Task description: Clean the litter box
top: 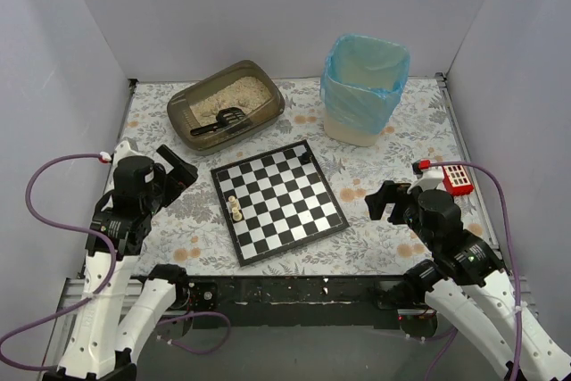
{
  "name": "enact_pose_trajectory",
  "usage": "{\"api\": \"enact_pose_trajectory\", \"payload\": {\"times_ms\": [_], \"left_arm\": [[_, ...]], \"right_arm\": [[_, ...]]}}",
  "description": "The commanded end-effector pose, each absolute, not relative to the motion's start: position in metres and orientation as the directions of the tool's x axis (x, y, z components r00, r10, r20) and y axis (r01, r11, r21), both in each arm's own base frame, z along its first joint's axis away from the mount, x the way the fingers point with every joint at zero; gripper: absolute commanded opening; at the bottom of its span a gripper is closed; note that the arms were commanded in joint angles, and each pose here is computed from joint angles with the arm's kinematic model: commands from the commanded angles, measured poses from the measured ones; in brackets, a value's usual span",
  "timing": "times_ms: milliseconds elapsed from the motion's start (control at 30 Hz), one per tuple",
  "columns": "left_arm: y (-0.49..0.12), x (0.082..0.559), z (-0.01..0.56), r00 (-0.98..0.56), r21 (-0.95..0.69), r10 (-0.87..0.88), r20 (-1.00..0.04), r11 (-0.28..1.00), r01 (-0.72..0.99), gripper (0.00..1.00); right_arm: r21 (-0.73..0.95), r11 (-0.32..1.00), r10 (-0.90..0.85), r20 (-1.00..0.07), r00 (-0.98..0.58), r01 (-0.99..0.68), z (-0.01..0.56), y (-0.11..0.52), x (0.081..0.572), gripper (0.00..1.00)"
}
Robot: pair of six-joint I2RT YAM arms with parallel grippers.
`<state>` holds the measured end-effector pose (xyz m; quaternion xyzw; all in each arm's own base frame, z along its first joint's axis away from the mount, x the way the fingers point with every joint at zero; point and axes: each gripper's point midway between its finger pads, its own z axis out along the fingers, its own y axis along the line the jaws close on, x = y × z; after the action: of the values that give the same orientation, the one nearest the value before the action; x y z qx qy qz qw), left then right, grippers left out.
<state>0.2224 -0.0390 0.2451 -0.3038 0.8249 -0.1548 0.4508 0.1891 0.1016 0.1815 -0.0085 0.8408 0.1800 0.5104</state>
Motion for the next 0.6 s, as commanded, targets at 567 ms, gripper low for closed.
{"api": "enact_pose_trajectory", "payload": {"times_ms": [567], "left_arm": [[-0.057,0.205,0.221,-0.491,-0.574,-0.658,-0.571,0.748,-0.334,0.98]], "right_arm": [[0.347,0.853,0.048,-0.797,-0.603,-0.391,0.155,0.157,0.191,0.96]]}}
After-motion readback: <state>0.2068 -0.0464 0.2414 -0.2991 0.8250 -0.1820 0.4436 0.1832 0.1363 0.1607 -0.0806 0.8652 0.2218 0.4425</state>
